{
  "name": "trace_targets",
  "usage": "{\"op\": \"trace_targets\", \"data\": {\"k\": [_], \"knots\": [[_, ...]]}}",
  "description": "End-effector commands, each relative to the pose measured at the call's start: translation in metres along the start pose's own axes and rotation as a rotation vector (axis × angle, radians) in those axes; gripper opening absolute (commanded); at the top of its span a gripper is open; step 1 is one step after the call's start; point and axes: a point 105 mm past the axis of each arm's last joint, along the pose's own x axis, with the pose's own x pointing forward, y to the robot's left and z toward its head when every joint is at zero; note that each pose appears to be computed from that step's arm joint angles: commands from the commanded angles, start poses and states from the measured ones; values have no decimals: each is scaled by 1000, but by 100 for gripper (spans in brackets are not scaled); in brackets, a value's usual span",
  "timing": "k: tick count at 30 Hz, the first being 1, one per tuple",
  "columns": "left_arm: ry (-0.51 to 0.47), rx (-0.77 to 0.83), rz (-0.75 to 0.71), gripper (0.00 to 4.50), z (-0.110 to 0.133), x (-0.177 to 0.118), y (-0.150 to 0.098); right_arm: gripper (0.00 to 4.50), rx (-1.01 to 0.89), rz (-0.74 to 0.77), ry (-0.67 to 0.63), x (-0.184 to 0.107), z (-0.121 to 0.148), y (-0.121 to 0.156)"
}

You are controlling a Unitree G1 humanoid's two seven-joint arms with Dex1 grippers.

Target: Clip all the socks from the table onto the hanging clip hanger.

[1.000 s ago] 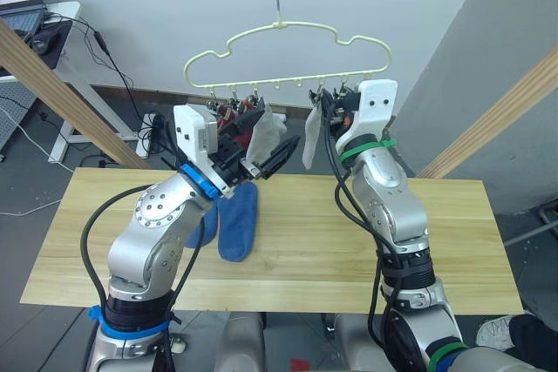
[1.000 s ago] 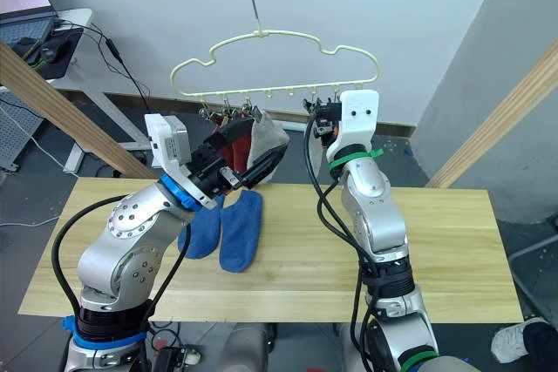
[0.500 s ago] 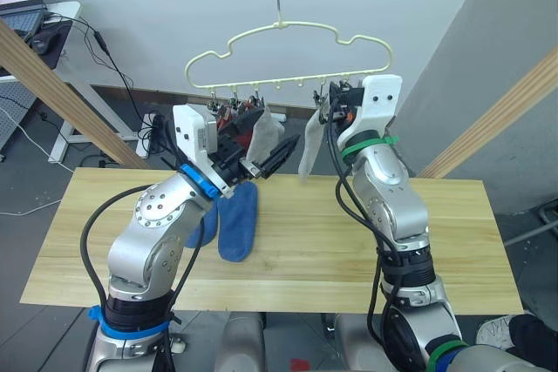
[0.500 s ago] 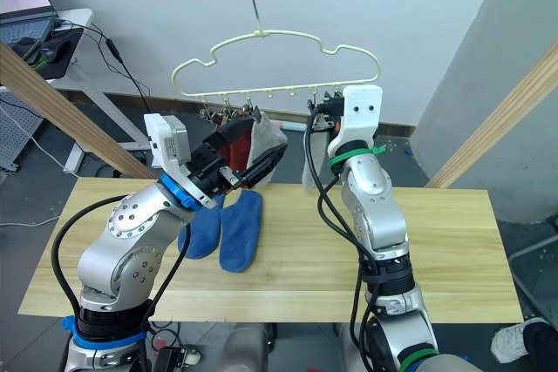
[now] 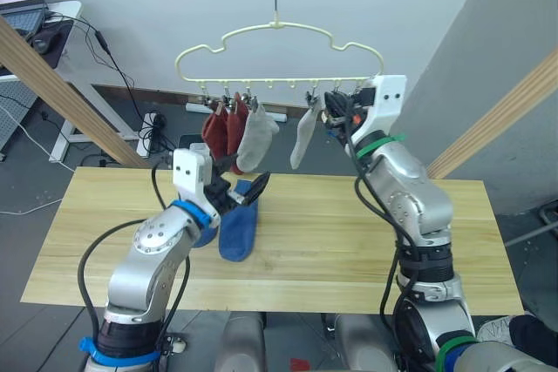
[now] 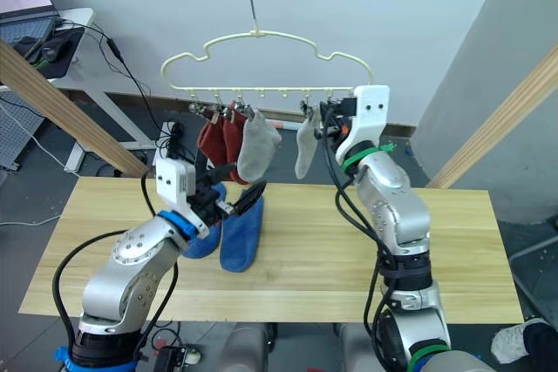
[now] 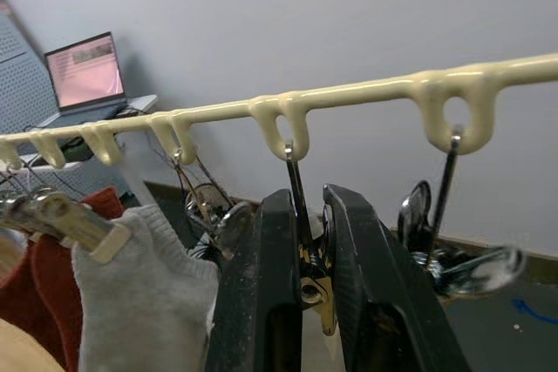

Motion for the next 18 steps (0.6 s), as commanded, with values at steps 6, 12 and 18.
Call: {"op": "trace_targets", "data": {"k": [6,12,18], "knots": [[-108,52,-11,423,21,1,-7,26,-124,35,-29,-4,12,5],[-146,49,1,423,28,-1,-8,14,-188,-33,-56,-2,8,2],[-205,63,-62,423,45,0,-22,9,-208,-82,-70,-3,5,2]]}}
